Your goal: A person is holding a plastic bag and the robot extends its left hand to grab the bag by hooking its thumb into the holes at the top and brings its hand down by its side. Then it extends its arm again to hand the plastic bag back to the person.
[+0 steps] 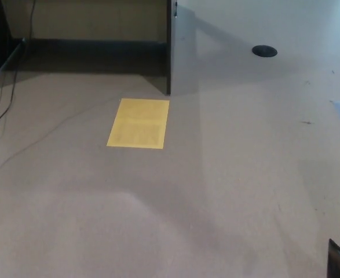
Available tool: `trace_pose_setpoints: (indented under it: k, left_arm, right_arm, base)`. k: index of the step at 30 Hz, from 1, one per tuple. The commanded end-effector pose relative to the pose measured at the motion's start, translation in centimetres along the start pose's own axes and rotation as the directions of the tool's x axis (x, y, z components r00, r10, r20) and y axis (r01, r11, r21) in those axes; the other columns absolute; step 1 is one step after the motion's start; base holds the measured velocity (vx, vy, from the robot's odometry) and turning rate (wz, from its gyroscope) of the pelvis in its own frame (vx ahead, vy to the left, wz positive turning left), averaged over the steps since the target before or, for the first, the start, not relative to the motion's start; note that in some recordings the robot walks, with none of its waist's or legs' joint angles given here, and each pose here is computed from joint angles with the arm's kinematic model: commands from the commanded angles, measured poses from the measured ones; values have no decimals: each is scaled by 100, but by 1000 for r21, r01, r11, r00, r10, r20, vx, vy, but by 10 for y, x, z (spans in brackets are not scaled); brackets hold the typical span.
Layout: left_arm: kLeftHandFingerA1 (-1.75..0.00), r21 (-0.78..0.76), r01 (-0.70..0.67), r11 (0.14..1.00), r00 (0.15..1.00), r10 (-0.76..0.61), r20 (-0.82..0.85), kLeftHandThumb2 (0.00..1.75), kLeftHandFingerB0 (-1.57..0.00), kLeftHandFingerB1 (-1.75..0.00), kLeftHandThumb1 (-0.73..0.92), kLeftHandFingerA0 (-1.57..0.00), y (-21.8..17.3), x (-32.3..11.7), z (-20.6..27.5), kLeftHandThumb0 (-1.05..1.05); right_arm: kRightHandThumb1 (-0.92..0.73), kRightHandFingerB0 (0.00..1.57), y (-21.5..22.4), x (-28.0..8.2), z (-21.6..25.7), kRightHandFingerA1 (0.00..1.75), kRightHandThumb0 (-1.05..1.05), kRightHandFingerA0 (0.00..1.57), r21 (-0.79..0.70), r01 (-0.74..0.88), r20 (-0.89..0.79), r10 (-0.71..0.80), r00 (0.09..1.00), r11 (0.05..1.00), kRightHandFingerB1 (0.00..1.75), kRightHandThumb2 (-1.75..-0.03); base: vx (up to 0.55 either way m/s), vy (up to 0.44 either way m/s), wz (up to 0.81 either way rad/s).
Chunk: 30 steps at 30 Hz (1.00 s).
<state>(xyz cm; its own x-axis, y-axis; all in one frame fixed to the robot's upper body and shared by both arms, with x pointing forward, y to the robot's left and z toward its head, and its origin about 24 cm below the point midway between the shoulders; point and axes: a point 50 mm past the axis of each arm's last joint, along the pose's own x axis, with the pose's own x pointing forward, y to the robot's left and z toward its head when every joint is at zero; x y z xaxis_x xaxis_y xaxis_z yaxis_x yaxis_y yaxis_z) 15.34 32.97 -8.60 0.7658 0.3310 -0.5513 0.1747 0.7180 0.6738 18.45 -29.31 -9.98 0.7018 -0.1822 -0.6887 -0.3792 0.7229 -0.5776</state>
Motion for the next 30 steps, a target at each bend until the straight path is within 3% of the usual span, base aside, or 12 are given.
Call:
trace_pose_setpoints:
  k: [1,8,14,15,18,19,21,23,24,28,29,30]
  left_arm:
    - [-43,37,-38,999,999,37,39,57,-44,-37,56,-50,3,-5,-5,-32]
    - [-41,-3,-51,999,997,51,52,56,-36,-35,53,-45,-2,-12,-11,-31]
    - [-37,12,-120,993,972,116,203,57,-27,-31,53,-33,2,-19,-1,-37]
    - [-43,17,-139,990,966,131,222,67,-25,-38,44,-30,1,-20,0,-43]
    - [-34,56,-170,984,947,147,286,57,-22,-29,54,-26,1,-22,6,-42]
    - [-53,66,-195,979,932,163,325,92,-9,-51,38,-10,3,-22,11,-25]
    - [-52,55,-244,968,900,205,385,91,-8,-50,36,-9,6,-23,20,-26]
    - [-52,11,-301,953,832,257,491,90,-6,-49,35,-7,12,-27,41,-28]
    - [-33,-51,-317,947,772,288,567,56,-21,-28,51,-18,16,-32,58,-48]
    - [-32,-158,-317,935,612,329,719,56,-19,-28,53,-18,28,-50,102,-50]
    - [-52,-193,-306,932,540,337,771,89,-6,-49,32,-7,34,-59,123,-29]
    - [-52,-212,-301,930,496,342,798,88,-6,-49,31,-7,37,-66,136,-28]
  right_arm:
    - [-66,65,-3,-4,-5,48,-26,69,-15,23,34,-22,999,1000,43,-60]
    - [-68,53,3,-8,-14,50,-30,70,16,39,20,-40,999,999,39,-61]
    - [-69,47,9,-12,-16,56,-32,69,83,77,41,-81,996,994,37,-61]
    - [-70,46,10,-13,-18,54,-34,68,90,81,44,-85,995,993,37,-61]
    - [-72,41,10,-15,-20,45,-41,62,105,84,57,-90,994,991,35,-61]
    - [-71,40,11,-15,-19,45,-41,62,111,87,62,-94,994,990,35,-61]
    - [-70,38,12,-14,-18,44,-42,61,120,92,58,-99,993,989,34,-62]
    - [-71,39,13,-14,-17,44,-40,63,140,94,56,-102,993,986,34,-61]
    - [-60,32,14,-14,-18,54,-47,53,145,94,54,-103,993,985,45,-83]
    - [-59,34,14,-16,-21,54,-46,53,146,93,45,-100,994,985,45,-82]
    - [-68,41,15,-17,-23,47,-36,65,139,91,46,-98,994,986,35,-60]
    - [-57,35,15,-17,-23,58,-42,59,137,90,47,-97,994,987,46,-81]
  base:
    - [0,0,0]
    - [0,0,0]
    - [0,0,0]
    - [0,0,0]
    - [0,0,0]
    - [0,0,0]
    - [0,0,0]
    - [0,0,0]
    - [0,0,0]
    - [0,0,0]
    - [0,0,0]
    - [0,0,0]
